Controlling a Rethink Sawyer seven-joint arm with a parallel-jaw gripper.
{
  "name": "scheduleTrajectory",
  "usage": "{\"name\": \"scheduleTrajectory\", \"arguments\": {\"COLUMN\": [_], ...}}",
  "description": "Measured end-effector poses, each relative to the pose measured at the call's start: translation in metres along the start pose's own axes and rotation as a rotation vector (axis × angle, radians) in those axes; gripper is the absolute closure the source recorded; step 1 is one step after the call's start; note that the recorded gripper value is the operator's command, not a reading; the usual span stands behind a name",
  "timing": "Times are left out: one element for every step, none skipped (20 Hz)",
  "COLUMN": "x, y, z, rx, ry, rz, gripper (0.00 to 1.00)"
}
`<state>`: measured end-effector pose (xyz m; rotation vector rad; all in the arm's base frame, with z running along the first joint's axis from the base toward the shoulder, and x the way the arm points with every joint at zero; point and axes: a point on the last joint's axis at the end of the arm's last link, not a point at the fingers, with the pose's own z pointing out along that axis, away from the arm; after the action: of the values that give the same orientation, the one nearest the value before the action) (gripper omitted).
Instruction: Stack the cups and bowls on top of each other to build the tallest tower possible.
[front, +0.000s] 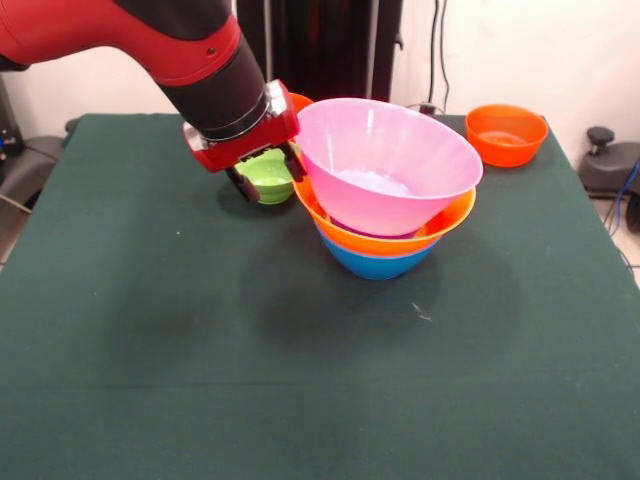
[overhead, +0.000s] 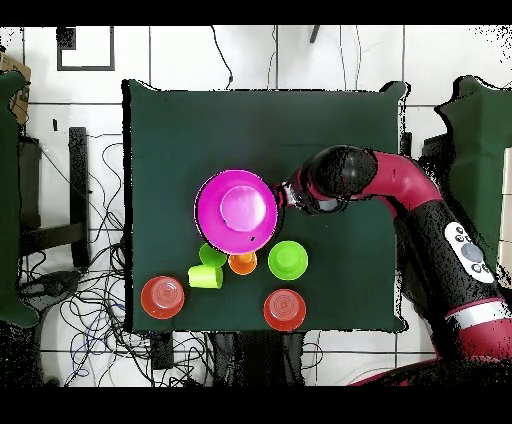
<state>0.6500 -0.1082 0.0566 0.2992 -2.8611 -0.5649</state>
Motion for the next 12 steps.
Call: {"name": "scheduleTrajectory", "arguments": {"x": [0.0002, 0.0004, 0.0004, 0.0007, 0.0008, 0.0008, 0.0009, 0.0008, 0.0008, 0.0008, 0.0004, 0.0000], "y": [-0.0006, -0.0011, -0.0016, -0.0027, -0.0032, -0.0038, -0.0040, -0.0042, -0.0043, -0.0044, -0.0042, -0.0039], "z": [0.0000, 0.0001, 0.0001, 0.0004, 0.0006, 0.0008, 0.0011, 0.0017, 0.0023, 0.0029, 0.0041, 0.0059], "rx": [0.000, 0.000, 0.000, 0.001, 0.001, 0.001, 0.000, 0.000, -0.001, -0.002, -0.004, -0.007], "ry": [-0.002, -0.003, -0.005, -0.008, -0.009, -0.011, -0.011, -0.012, -0.013, -0.013, -0.015, -0.018], "rz": [0.001, 0.002, 0.002, 0.003, 0.004, 0.004, 0.005, 0.005, 0.005, 0.005, 0.005, 0.005], "gripper": [0.00, 0.00, 0.00, 0.00, 0.00, 0.00, 0.00, 0.00, 0.00, 0.00, 0.00, 0.00]}}
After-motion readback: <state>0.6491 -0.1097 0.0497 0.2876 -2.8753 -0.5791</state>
